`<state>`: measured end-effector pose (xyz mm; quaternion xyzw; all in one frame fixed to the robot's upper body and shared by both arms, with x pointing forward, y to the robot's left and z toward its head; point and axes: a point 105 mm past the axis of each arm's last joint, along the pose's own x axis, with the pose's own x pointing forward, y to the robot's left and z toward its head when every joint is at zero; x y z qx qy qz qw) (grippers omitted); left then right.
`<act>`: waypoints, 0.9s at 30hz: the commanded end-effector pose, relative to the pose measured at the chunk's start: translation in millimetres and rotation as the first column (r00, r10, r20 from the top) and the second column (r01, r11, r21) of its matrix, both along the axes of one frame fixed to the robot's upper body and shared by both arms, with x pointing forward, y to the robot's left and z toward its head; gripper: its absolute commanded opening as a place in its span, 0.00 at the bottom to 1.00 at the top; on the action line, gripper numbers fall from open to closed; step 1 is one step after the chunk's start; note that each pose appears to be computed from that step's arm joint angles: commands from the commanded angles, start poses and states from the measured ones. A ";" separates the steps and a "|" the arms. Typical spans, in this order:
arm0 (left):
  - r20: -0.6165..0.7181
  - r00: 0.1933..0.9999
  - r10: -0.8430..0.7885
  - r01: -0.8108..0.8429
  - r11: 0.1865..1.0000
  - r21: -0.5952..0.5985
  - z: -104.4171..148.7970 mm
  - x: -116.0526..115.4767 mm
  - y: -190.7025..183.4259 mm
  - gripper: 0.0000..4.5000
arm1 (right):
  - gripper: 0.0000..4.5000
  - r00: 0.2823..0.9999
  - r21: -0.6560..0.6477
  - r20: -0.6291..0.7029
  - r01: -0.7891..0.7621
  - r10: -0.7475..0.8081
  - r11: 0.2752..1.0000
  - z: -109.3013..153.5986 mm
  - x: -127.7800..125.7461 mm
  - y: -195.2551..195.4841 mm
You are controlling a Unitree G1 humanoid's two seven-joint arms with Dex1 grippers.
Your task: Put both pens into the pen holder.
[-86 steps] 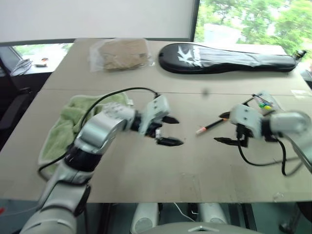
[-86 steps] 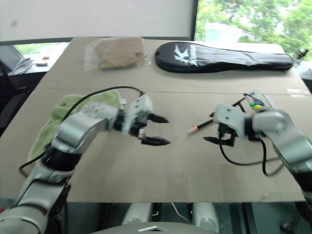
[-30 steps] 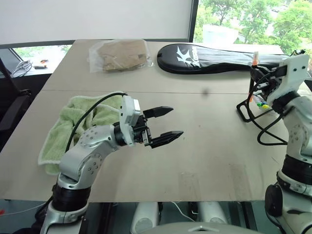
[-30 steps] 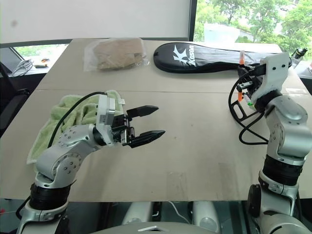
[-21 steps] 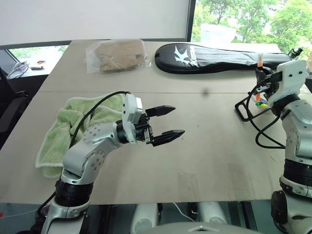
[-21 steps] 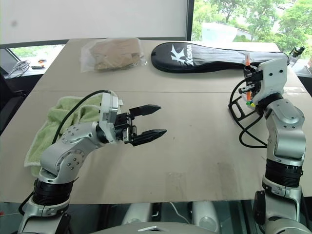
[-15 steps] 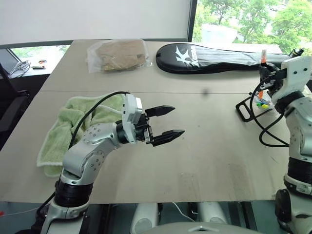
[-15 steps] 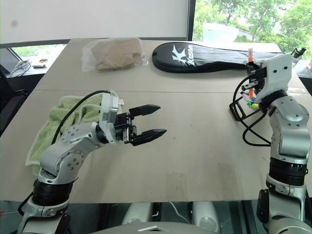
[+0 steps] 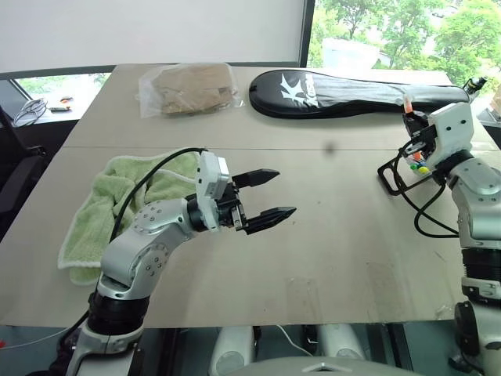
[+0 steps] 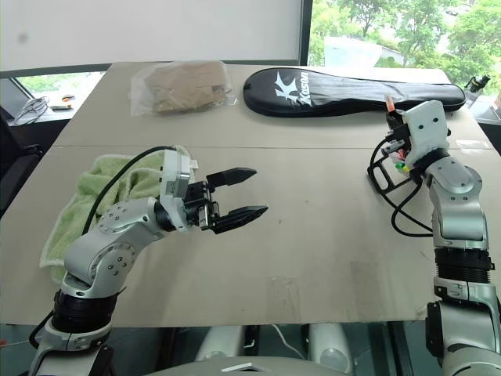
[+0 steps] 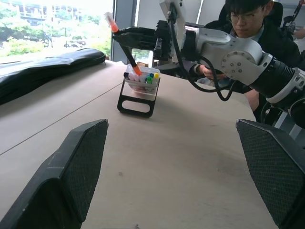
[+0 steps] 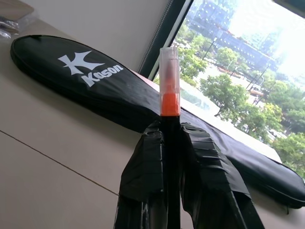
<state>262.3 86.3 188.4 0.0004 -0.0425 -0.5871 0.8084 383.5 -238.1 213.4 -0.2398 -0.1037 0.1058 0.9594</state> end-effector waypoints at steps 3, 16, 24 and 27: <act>0.071 0.997 0.000 0.000 1.000 -0.001 12.6 -6.5 -1.4 1.00 | 0.10 0.999 -0.087 0.036 0.023 -0.020 0.996 7.4 -2.1 -9.9; 0.051 0.998 0.044 -0.045 0.999 0.020 5.0 2.3 3.3 1.00 | 0.98 0.995 0.026 -0.003 -0.098 0.098 0.995 26.7 -63.3 8.0; 0.011 0.966 0.257 -0.257 0.961 0.104 -17.0 10.6 26.5 1.00 | 0.98 0.925 0.202 -0.230 -0.258 0.302 0.945 -13.0 -137.3 43.3; -0.007 0.950 0.312 -0.309 0.943 0.128 -25.6 2.4 40.4 1.00 | 0.98 0.905 0.205 -0.330 -0.209 0.269 0.956 -39.7 -163.2 39.7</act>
